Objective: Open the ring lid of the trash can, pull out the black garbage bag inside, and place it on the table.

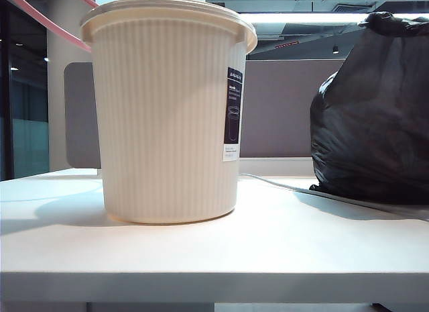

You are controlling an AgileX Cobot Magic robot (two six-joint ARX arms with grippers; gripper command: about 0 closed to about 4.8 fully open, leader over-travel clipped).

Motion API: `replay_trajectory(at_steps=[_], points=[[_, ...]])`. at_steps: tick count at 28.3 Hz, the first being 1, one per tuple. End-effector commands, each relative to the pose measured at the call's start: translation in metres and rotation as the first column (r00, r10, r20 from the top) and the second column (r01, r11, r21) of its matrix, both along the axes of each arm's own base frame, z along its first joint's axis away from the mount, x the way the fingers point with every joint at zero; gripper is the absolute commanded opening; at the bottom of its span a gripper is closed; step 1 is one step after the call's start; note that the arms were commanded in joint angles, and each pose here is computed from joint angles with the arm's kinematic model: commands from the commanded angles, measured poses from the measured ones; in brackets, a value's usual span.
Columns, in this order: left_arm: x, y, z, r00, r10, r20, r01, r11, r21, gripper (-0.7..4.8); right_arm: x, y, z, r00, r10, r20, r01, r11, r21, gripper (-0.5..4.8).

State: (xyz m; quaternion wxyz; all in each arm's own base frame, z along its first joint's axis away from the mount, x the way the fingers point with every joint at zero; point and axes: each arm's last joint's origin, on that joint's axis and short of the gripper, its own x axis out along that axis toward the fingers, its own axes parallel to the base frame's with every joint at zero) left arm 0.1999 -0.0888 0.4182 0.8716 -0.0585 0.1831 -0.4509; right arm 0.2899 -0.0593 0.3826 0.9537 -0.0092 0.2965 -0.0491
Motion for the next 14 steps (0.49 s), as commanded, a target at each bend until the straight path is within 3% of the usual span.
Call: replay_trajectory(at_steps=[1,8,14], points=[[-0.001,0.000,0.002,0.999,-0.013,0.033,0.013,1.000,0.003,0.89,-0.006,0.000,0.009,0.999,-0.023,0.035,0.024,0.999,-0.030,4.56],[-0.001,0.000,0.003,0.999,-0.013,0.034,0.013,1.000,0.003,0.89,-0.028,0.003,0.031,0.990,-0.057,0.128,0.066,0.996,-0.066,4.63],[-0.001,0.000,0.002,0.999,-0.016,0.036,0.015,1.000,0.005,0.89,-0.066,0.020,0.058,0.960,0.087,0.267,-0.116,0.989,0.092,4.63]])
